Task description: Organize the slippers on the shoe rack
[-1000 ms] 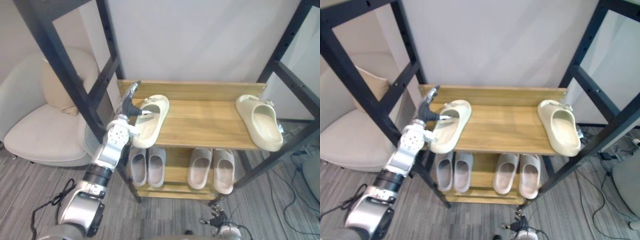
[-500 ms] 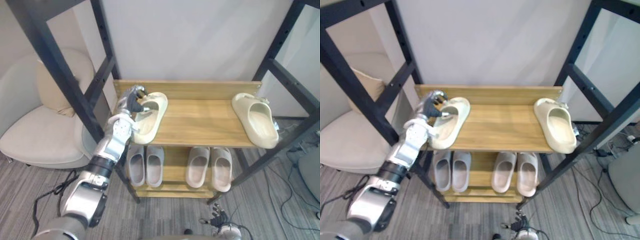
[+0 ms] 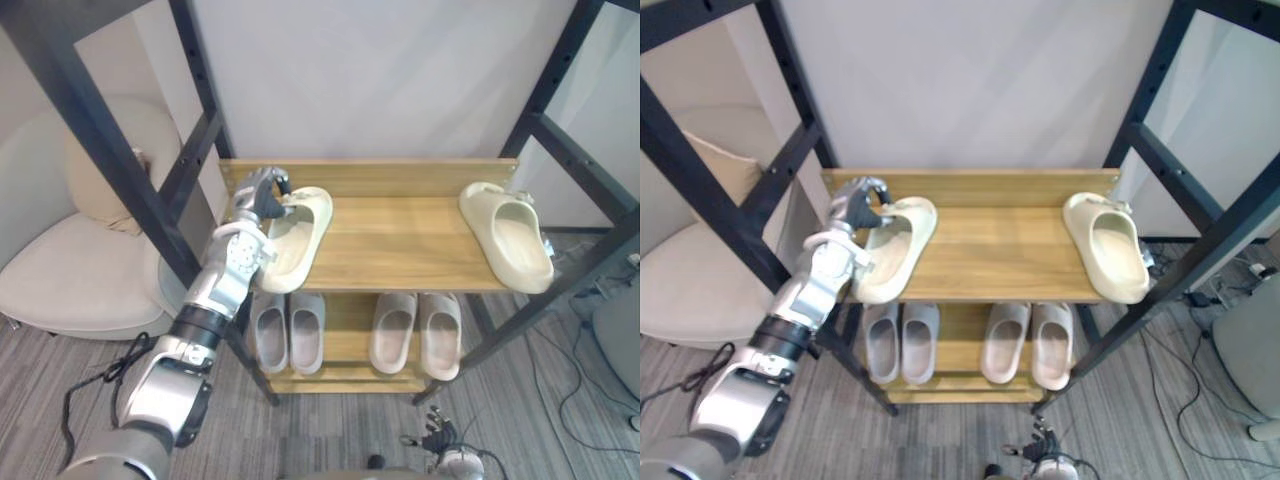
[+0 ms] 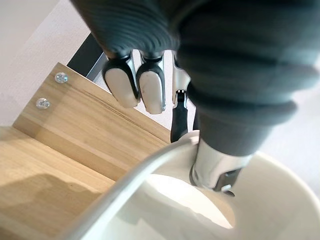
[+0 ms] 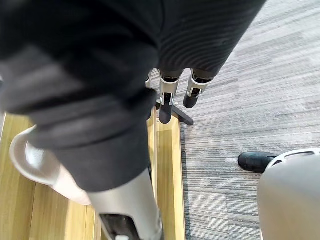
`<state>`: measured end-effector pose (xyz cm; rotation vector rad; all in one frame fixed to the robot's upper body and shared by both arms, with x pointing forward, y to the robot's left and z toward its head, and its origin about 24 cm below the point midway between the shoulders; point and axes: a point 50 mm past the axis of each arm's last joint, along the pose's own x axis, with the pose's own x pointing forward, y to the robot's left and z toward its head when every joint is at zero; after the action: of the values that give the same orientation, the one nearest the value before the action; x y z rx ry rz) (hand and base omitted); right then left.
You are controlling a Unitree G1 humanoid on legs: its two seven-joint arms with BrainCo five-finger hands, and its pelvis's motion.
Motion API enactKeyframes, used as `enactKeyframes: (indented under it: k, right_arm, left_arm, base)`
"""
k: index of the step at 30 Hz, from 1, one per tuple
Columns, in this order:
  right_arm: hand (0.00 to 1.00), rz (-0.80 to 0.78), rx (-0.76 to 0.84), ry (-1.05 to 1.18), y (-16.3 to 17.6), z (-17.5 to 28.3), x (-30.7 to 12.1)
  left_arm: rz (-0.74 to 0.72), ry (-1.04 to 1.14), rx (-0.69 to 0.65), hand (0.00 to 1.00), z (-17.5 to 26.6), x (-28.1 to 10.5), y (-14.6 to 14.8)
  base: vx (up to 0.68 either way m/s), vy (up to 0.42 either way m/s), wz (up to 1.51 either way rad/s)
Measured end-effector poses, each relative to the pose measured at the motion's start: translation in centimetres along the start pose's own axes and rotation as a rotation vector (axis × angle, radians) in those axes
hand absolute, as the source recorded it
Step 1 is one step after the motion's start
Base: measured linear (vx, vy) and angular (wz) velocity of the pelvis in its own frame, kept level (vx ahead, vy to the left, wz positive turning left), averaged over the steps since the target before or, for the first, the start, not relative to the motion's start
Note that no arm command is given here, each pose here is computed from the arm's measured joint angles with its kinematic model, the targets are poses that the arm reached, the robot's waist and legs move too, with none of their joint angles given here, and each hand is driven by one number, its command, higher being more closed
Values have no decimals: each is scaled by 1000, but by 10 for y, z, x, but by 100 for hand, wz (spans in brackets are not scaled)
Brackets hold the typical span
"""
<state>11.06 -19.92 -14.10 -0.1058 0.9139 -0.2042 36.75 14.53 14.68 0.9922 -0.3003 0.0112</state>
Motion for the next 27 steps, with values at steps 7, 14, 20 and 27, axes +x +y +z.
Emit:
enactKeyframes:
  k: [7, 14, 20, 27]
  right_arm:
    - [0, 1, 1, 0, 0, 0, 0]
    - [0, -2, 0, -2, -1, 0, 0]
    - [0, -7, 4, -4, -3, 1, 0]
    - [0, -36, 36, 5, -9, -1, 0]
  left_arm:
    - [-2, 5, -63, 100, 0, 1, 1]
    - [-24, -53, -97, 100, 17, 1, -9]
    - [-37, -144, -134, 100, 51, 10, -15]
    - [-32, -297, -212, 100, 104, 20, -14]
  base:
    - [0, 0, 0]
    - [0, 0, -1]
    - [-8, 1, -7]
    - [-34, 3, -10]
